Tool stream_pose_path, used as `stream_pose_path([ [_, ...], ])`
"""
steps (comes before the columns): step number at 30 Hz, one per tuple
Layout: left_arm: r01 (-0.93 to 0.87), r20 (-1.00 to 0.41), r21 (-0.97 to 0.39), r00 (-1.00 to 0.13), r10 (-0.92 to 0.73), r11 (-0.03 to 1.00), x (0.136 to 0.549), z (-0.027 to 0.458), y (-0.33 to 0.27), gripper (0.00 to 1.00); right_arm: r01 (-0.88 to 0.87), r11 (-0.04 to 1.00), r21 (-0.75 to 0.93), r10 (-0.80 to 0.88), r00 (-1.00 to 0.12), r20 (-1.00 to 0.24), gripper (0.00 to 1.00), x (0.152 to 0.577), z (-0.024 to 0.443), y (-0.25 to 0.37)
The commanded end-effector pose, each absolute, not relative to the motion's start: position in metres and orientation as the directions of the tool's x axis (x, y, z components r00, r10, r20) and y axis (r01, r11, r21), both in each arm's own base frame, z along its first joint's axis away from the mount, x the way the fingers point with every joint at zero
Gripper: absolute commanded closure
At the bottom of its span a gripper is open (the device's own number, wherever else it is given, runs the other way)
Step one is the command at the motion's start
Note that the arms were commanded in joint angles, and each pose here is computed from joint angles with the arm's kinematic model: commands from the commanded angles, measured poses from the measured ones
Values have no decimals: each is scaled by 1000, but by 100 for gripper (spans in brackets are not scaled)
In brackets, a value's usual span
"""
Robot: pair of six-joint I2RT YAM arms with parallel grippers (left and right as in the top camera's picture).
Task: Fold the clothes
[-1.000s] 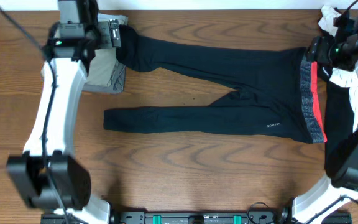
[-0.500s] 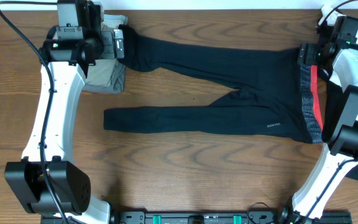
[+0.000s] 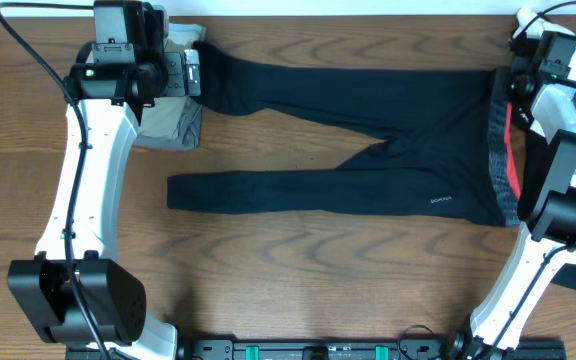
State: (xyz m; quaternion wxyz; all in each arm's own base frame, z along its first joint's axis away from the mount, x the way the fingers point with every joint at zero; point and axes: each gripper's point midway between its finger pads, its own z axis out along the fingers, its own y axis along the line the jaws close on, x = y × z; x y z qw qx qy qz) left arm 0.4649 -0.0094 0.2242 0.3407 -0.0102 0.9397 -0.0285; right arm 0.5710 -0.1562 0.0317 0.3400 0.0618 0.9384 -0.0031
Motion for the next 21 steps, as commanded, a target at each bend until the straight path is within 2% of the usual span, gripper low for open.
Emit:
stream_pose_path([
  [1, 1, -629, -68, -777, -42, 998, 466, 219, -11, 2, 112, 993, 38, 109, -743, -660, 99, 578, 35, -159],
  [13, 1, -629, -68, -777, -42, 998, 466, 219, -11, 2, 128, 992, 6, 86, -632, -770, 95, 608, 87, -182],
  [19, 1, -628, -68, -777, -42, 998, 468, 217, -11, 2, 153, 988, 12, 105, -615, -781, 94, 608, 94, -193],
  [20, 1, -627, -68, -778, -42, 998, 468, 216, -11, 2, 162, 987, 20, 116, -615, -780, 89, 607, 93, -195],
  [21, 1, -626, -68, -779, -42, 998, 469, 215, -11, 2, 170, 985, 27, 128, -616, -777, 77, 606, 93, -197],
])
